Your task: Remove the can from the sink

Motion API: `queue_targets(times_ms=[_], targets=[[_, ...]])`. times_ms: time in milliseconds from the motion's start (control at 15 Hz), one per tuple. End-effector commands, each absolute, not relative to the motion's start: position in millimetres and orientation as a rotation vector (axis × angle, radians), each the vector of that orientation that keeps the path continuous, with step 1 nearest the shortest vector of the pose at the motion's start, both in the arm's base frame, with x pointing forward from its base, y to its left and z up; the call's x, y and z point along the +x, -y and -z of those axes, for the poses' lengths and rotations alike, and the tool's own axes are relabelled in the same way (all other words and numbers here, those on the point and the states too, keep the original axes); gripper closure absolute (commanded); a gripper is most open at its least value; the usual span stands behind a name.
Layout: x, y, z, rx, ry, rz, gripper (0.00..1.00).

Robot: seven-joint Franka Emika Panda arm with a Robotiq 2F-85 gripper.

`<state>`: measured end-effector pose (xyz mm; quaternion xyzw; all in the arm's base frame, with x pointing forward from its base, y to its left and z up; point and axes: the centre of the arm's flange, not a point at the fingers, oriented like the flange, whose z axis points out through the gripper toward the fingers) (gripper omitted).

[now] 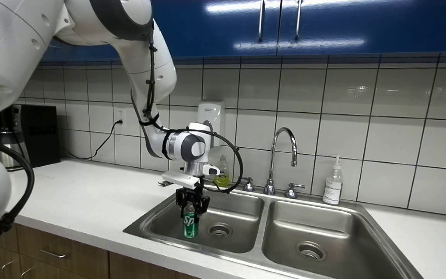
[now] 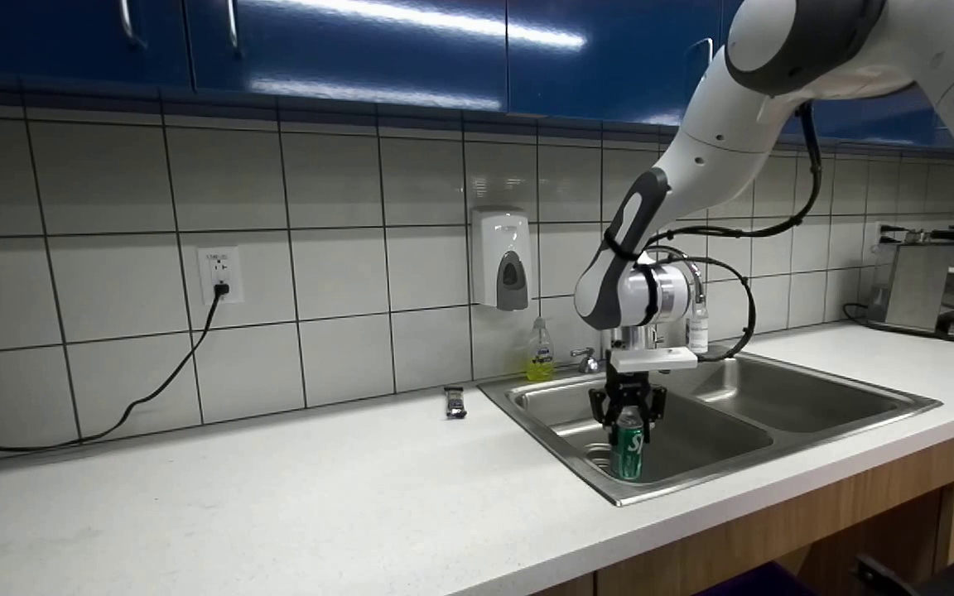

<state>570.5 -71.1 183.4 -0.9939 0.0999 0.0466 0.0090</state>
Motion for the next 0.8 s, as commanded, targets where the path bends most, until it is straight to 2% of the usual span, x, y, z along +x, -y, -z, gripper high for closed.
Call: queue_targets(times_ms=[0, 733], targets=[[553.9, 60.3, -232.2, -3.118, -0.344, -0.16, 0.62], [533.5, -4.5, -313.4, -3.166, -0.194, -0.214, 0.62]])
